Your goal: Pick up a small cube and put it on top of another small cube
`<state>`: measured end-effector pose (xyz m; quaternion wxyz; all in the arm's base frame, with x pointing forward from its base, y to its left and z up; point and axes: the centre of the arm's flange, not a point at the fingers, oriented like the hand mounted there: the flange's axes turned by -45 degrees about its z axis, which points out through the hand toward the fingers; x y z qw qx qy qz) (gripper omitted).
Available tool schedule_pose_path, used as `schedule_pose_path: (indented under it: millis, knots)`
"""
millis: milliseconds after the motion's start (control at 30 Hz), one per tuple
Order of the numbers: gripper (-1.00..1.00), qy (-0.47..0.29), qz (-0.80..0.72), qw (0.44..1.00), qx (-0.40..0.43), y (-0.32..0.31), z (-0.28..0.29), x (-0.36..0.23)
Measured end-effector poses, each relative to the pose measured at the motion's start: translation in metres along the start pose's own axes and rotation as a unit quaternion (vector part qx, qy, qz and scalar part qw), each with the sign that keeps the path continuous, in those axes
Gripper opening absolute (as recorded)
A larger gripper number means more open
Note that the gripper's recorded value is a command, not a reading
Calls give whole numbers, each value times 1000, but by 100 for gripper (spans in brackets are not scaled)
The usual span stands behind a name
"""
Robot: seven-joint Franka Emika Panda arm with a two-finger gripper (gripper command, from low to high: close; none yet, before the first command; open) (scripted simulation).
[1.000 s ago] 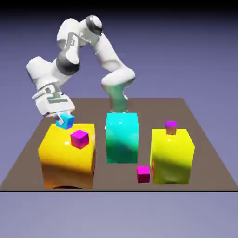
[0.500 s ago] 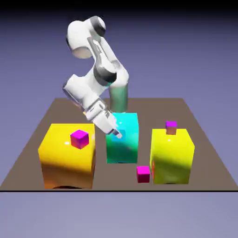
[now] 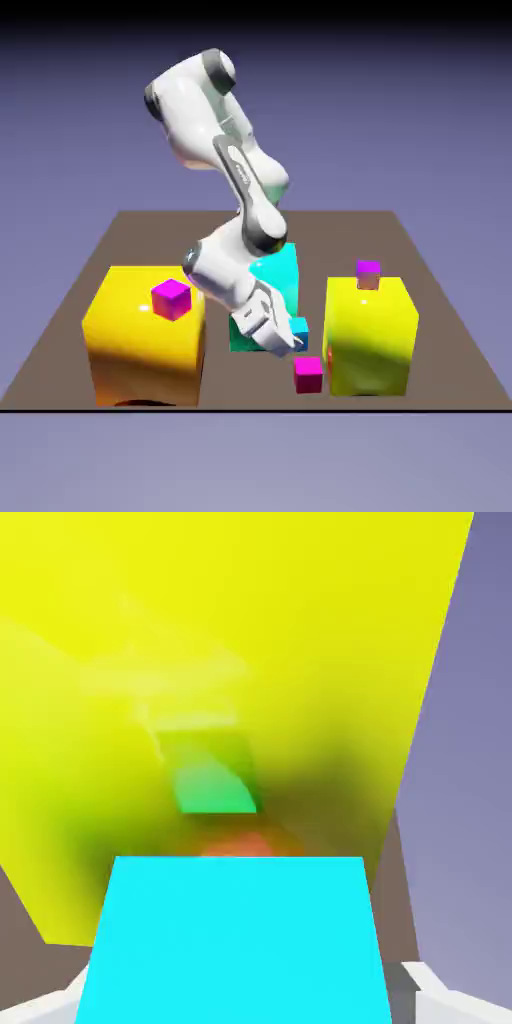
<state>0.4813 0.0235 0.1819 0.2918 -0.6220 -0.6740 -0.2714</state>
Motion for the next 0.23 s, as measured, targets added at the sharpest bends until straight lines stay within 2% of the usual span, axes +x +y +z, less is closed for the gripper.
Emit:
schedule_pose_path:
  millis: [67, 100, 167, 233]
  knots:
    - [-100, -1, 0, 1000, 1, -1, 28, -7]
    - [100, -1, 1, 1000, 2, -2, 38, -9]
    - [100, -1, 1, 1000, 1, -2, 38, -9]
    - [100, 0, 0, 1000, -1, 0, 9, -2]
